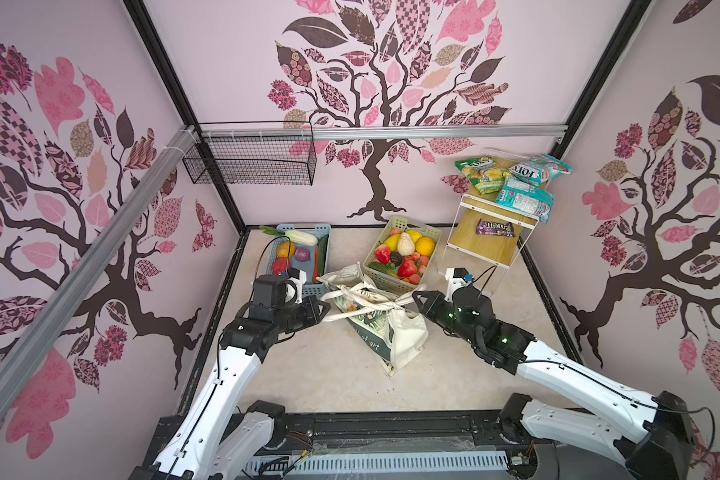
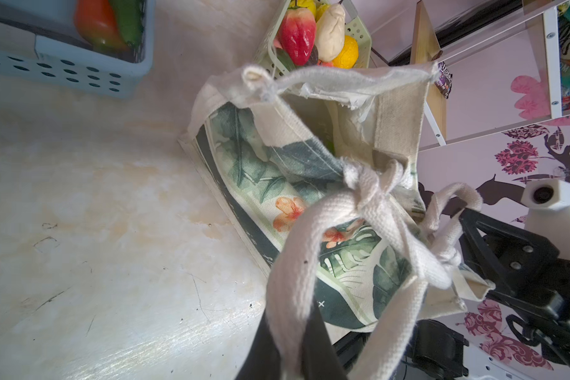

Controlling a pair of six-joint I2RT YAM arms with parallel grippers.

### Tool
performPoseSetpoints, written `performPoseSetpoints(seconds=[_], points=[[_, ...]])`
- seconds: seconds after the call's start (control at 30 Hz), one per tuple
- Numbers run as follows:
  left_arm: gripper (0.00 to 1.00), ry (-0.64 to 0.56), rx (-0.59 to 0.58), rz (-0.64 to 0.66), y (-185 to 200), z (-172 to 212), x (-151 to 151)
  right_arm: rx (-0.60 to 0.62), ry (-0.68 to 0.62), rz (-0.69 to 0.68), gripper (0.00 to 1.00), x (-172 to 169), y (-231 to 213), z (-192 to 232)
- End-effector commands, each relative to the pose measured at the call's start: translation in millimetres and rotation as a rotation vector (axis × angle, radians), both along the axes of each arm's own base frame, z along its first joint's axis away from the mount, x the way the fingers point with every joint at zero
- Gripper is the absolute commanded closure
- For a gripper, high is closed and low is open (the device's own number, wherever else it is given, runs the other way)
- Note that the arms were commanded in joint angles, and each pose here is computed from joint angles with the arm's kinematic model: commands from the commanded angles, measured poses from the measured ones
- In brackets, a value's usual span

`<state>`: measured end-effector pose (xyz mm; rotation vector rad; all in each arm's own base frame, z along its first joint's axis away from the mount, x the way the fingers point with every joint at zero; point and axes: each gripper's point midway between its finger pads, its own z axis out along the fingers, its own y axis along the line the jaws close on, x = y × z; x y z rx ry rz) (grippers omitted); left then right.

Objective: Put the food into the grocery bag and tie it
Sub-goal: 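Open both grippers and release the tied handles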

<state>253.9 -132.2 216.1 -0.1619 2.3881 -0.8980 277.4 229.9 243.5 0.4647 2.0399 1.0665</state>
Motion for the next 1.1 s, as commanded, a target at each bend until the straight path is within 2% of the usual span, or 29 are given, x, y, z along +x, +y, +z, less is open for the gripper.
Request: performPoseSetpoints(seconds=[0.0,0.07,0.2,0.33,0.4,0.53,0.63,0.73,0.87,0.97,1.07], points=[[0.97,0.075,0.134,0.128,35.8,-32.4,-3.6,-0.123,-0.01,-0.32,1.0,26.4,-66.0,-12.0],[0.99,0.082,0.162,0.154,44.6,-33.7,-4.2,-0.157,-0.032,-0.334,1.0,26.1,-73.0,-7.7],[0.98,0.067,0.127,0.143,40.9,-28.8,-1.3,-0.271,-0.057,-0.271,1.0,30.8,-65.6,-5.4],[0.92,0.073,0.116,0.107,30.0,-30.1,0.3,-0.309,-0.06,-0.099,1.0,34.3,-32.5,-8.0],[0.83,0.063,0.112,0.085,22.5,-28.2,0.5,-0.308,-0.082,-0.029,1.0,32.4,-20.6,-3.1],[0.69,0.044,0.066,0.041,9.0,-16.0,-1.7,-0.313,-0.13,0.057,0.86,25.4,-11.1,9.9],[0.55,0.019,0.011,0.03,2.6,-4.0,-2.8,-0.327,-0.165,0.151,0.68,15.7,-2.0,20.4],[0.49,0.002,-0.011,0.038,2.6,2.5,-3.2,-0.34,-0.162,0.23,0.54,6.0,4.4,26.0],[0.47,-0.003,-0.029,0.057,9.6,12.0,-2.9,-0.409,-0.15,0.268,0.46,-4.3,-2.8,24.3],[0.46,-0.028,-0.027,0.079,19.0,25.0,-2.6,-0.469,-0.162,0.293,0.43,-12.5,-11.1,26.0],[0.46,-0.06,0.026,0.101,28.2,37.3,-0.9,-0.508,-0.204,0.33,0.43,-19.2,-14.0,36.2]])
